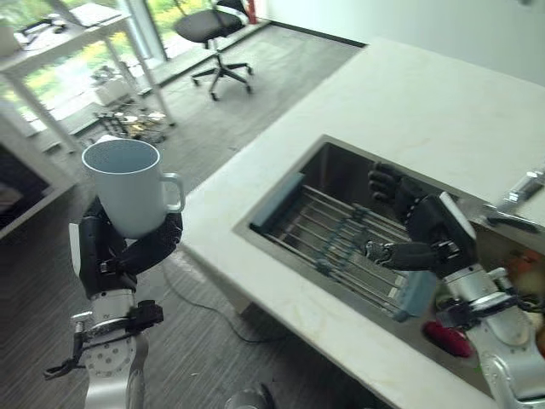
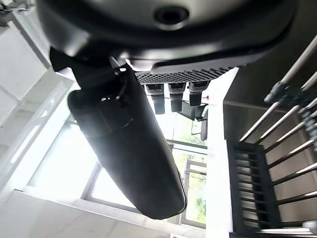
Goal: Place the dishes in the dishwasher.
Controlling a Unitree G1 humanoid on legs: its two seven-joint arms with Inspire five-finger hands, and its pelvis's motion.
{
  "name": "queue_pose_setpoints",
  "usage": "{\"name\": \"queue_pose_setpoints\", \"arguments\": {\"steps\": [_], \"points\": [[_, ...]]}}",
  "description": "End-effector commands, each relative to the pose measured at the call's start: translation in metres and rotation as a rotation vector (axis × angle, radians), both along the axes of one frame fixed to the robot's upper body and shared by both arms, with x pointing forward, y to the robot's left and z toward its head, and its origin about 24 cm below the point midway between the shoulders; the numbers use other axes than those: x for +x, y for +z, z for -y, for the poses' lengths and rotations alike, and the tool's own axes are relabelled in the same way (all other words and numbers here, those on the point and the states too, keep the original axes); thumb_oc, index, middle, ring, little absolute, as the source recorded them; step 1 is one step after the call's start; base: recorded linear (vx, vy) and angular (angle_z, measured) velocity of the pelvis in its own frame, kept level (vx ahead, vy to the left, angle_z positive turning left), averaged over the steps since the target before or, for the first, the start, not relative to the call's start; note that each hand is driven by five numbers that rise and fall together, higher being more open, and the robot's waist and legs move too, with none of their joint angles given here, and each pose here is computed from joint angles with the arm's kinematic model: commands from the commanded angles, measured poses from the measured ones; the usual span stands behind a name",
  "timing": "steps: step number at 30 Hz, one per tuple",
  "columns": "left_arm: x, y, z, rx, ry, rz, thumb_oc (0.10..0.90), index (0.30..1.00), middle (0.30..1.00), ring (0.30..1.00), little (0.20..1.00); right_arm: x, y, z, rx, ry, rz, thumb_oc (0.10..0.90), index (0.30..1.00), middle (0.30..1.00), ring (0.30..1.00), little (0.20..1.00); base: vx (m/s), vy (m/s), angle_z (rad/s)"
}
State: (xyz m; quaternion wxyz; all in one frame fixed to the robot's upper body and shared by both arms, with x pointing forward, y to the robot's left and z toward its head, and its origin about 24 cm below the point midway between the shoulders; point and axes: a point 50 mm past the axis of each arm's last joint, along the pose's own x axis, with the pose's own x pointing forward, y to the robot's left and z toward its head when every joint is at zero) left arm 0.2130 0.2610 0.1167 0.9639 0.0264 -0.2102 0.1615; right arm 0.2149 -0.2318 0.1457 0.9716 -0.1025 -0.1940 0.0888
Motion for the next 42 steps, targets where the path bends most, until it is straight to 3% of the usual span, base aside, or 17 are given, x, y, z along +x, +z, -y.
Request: {"name": "queue_pose_setpoints", "arguments": {"steps": [1, 12, 15, 18, 29, 42], "points": [[-0.014, 0.059, -0.004, 0.105, -0.042, 0.348, 0.400, 0.300, 0.300, 0.300, 0.300, -0.002, 0.043, -0.009, 0.078, 0.030, 0.314, 0.800, 0.900, 0.900, 0.900, 0.900, -0.08, 0.277, 1.78], [-0.014, 0.072, 0.002, 0.112, -0.041, 0.389, 0.400, 0.300, 0.300, 0.300, 0.300, -0.006, 0.035, -0.024, 0.109, 0.044, 0.308, 0.800, 0.900, 0.900, 0.900, 0.900, -0.01, 0.348, 0.51], [-0.002, 0.071, 0.011, 0.116, -0.070, 0.380, 0.400, 0.300, 0.300, 0.300, 0.300, -0.007, 0.032, -0.016, 0.123, 0.016, 0.288, 0.800, 0.900, 0.900, 0.900, 0.900, 0.05, 0.125, 1.23], [-0.004, 0.070, 0.011, 0.123, 0.060, 0.413, 0.400, 0.300, 0.300, 0.300, 0.300, -0.001, 0.035, -0.020, 0.131, 0.096, 0.281, 0.800, 0.900, 0.900, 0.900, 0.900, 0.03, 0.037, 2.78], [-0.009, 0.068, 0.004, 0.124, 0.138, 0.399, 0.400, 0.300, 0.300, 0.300, 0.300, 0.006, 0.035, -0.038, 0.142, 0.146, 0.274, 0.800, 0.900, 0.900, 0.900, 0.900, 0.03, -0.069, 0.06], [-0.016, 0.062, 0.001, 0.136, 0.156, 0.364, 0.400, 0.300, 0.300, 0.300, 0.300, 0.002, 0.031, -0.039, 0.159, 0.161, 0.245, 0.800, 0.900, 0.900, 0.900, 0.900, 0.02, -0.090, 0.00]]}}
